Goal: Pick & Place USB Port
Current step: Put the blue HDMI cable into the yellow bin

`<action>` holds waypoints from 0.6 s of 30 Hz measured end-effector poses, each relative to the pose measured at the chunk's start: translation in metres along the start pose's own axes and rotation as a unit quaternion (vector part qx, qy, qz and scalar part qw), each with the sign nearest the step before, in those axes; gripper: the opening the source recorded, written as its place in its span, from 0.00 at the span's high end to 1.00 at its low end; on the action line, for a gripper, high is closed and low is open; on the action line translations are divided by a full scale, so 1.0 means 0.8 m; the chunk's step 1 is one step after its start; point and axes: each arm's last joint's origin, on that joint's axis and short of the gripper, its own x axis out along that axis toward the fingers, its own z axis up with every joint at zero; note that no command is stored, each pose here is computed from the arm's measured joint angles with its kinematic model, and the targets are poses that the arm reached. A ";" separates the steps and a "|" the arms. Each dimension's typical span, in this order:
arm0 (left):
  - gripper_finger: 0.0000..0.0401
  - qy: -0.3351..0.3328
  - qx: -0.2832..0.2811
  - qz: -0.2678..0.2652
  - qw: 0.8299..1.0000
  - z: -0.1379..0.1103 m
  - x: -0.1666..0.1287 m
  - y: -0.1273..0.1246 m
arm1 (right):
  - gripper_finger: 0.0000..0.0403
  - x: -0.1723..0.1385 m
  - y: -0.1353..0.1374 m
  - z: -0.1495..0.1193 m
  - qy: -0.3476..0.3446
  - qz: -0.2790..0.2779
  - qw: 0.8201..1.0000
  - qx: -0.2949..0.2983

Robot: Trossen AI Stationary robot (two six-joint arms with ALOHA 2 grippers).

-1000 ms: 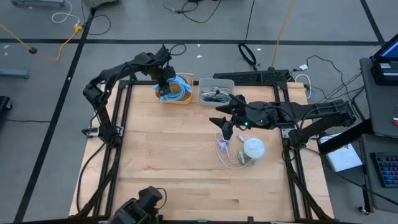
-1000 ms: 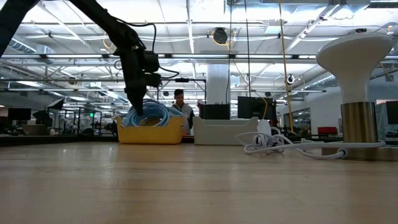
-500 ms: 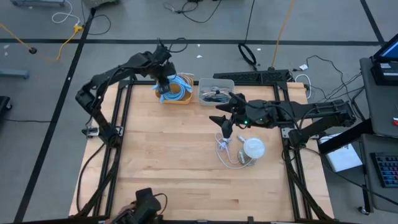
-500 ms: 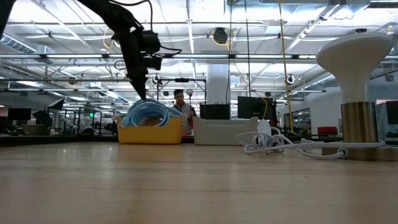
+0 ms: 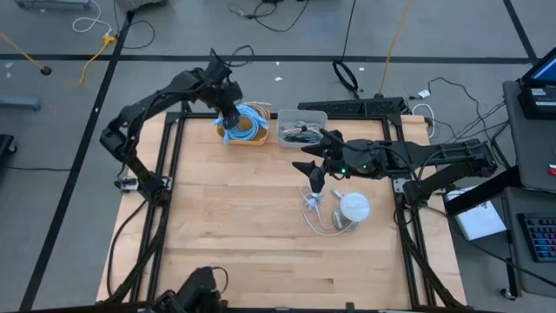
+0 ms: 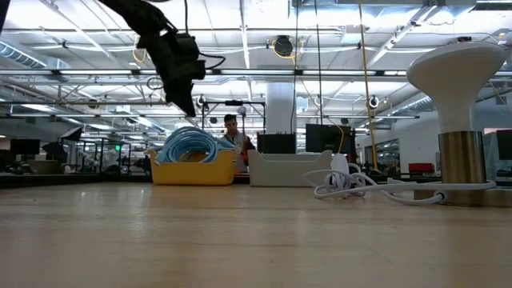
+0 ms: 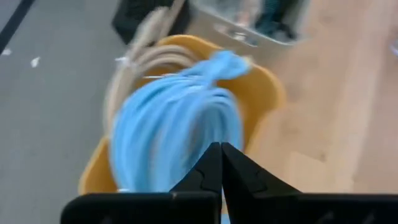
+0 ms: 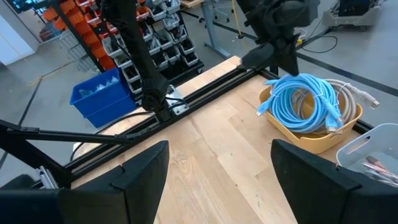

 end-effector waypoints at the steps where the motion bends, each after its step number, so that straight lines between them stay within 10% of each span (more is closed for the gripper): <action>1: 0.99 -0.003 -0.009 0.004 1.000 -0.001 0.002 0.006 | 0.32 0.000 0.000 0.000 0.000 0.000 1.000 0.000; 18: 1.00 -0.070 -0.127 -0.168 0.975 -0.028 0.010 0.058 | 0.32 0.000 0.001 0.000 -0.001 0.001 1.000 0.005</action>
